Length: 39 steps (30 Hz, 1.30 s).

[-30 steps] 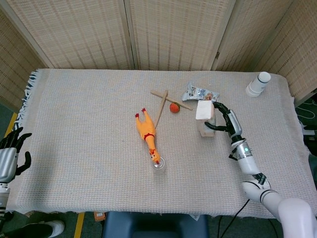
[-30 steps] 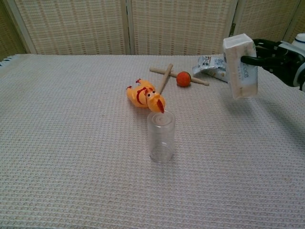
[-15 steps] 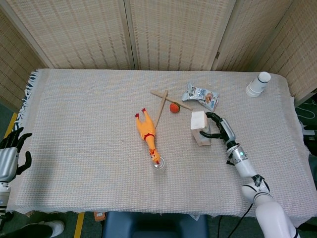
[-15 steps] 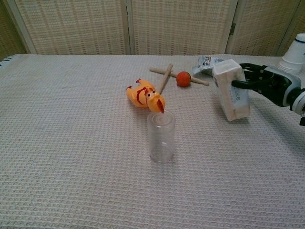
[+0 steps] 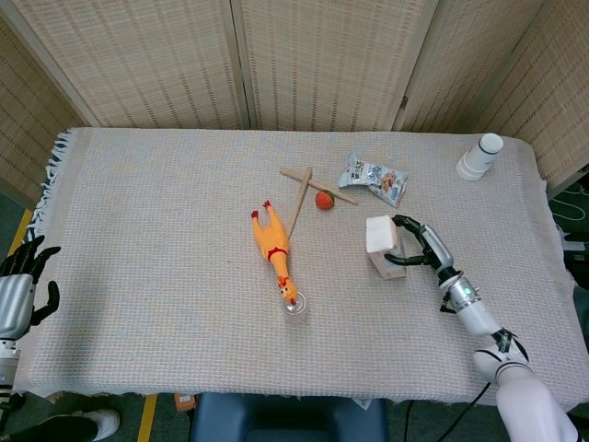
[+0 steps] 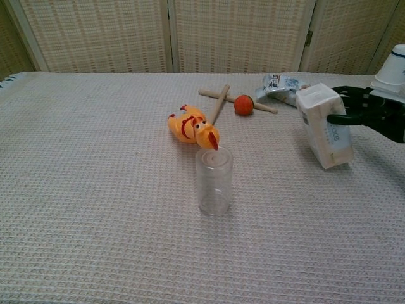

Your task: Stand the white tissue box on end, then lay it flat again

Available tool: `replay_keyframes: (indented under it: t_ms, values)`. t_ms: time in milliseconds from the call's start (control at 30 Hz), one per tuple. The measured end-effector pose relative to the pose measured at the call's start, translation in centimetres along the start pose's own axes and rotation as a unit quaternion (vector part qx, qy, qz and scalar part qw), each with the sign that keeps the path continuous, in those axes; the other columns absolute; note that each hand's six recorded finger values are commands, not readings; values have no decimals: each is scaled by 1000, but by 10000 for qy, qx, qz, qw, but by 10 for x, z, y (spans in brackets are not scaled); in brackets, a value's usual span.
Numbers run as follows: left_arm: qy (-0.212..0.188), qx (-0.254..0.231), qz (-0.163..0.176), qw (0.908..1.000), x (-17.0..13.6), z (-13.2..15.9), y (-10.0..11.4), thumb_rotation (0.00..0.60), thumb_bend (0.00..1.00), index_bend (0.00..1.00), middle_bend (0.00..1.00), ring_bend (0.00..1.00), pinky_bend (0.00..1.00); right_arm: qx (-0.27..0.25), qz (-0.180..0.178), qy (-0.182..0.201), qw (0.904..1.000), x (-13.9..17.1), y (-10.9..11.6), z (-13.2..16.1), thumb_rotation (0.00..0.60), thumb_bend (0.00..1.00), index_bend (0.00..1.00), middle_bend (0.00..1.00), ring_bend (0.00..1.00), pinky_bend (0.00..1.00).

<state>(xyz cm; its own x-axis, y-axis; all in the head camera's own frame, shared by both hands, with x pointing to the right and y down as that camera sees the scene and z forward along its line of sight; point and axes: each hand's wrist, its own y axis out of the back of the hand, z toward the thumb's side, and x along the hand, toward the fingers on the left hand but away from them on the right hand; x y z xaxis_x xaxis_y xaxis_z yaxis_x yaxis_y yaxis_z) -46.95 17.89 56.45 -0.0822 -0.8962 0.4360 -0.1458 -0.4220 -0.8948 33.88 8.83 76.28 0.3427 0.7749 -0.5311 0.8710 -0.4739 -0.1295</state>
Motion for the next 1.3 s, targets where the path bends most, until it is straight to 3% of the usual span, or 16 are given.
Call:
replay_keyframes:
  t_ms: [933, 1167, 1300]
  values:
    - [-56, 76, -54, 9999, -1, 5, -4, 600, 627, 171, 0, 0, 129, 435, 14, -425, 9981, 63, 40, -26, 600, 189, 389, 409, 195, 0]
    - [-50, 71, -43, 10000, -2, 5, -4, 600, 628, 171, 0, 0, 129, 590, 227, -453, 9970, 62, 40, -21, 600, 188, 294, 400, 138, 0]
    - [-39, 68, -37, 10000, -1, 5, -3, 600, 627, 171, 0, 0, 129, 701, 302, -426, 9962, 60, 42, -17, 600, 186, 219, 322, 67, 0]
